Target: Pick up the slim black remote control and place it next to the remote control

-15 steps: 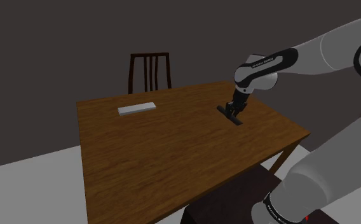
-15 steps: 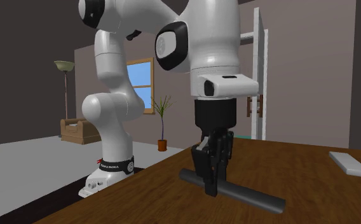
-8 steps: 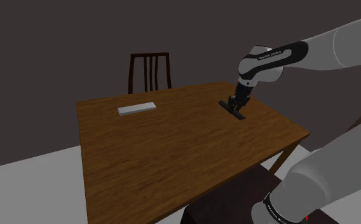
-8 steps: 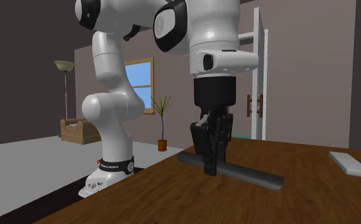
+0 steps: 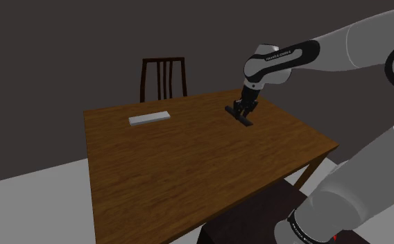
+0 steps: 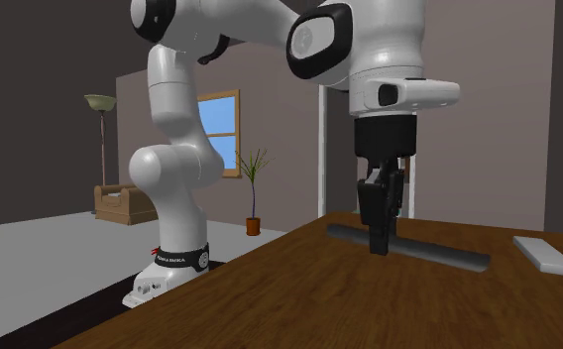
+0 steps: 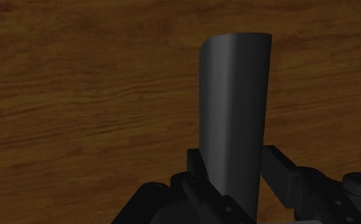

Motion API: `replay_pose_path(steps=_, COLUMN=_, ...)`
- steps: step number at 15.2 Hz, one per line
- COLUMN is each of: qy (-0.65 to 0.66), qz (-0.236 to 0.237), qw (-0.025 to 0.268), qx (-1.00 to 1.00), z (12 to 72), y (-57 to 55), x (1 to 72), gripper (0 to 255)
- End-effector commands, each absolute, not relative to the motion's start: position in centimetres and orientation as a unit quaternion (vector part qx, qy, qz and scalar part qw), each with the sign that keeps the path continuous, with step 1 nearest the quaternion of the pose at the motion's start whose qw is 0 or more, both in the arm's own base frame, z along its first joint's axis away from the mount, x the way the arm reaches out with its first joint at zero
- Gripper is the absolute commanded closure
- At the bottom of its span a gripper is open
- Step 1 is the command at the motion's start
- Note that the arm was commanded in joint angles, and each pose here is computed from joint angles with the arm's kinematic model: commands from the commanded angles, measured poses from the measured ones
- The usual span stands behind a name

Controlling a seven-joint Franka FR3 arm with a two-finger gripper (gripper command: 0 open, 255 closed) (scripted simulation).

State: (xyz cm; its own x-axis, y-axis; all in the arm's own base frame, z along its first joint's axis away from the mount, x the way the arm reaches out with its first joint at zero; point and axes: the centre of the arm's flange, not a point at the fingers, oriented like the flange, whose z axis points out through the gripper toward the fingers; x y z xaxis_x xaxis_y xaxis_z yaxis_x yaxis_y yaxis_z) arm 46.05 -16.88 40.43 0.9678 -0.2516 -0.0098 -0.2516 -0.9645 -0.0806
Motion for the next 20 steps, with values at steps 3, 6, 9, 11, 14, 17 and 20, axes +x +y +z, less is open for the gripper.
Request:
replay_pose_path(steps=3, qy=0.127, qz=0.0, qw=0.041, qx=-0.991, z=40.5, y=-13.0, x=49.8, gripper=255)
replay_pose_path(steps=6, qy=0.127, qz=0.0, qw=0.041, qx=-0.991, z=40.5, y=-10.1, x=52.5, gripper=255)
replay_pose_path(steps=9, qy=0.127, qz=0.0, qw=0.041, qx=-0.991, z=40.5, y=-7.3, x=55.3, gripper=255)
replay_pose_path(steps=11, qy=0.127, qz=0.0, qw=0.041, qx=-0.991, z=40.5, y=-5.4, x=57.1, gripper=255)
replay_pose_path(steps=14, qy=0.127, qz=0.0, qw=0.041, qx=-0.991, z=40.5, y=-2.5, x=59.8, gripper=255)
replay_pose_path(steps=17, qy=0.127, qz=0.0, qw=0.041, qx=-0.991, z=40.5, y=0.3, x=62.6, gripper=255)
replay_pose_path(steps=20, qy=0.127, qz=0.0, qw=0.041, qx=-0.991, z=40.6, y=2.8, x=65.0, gripper=255)
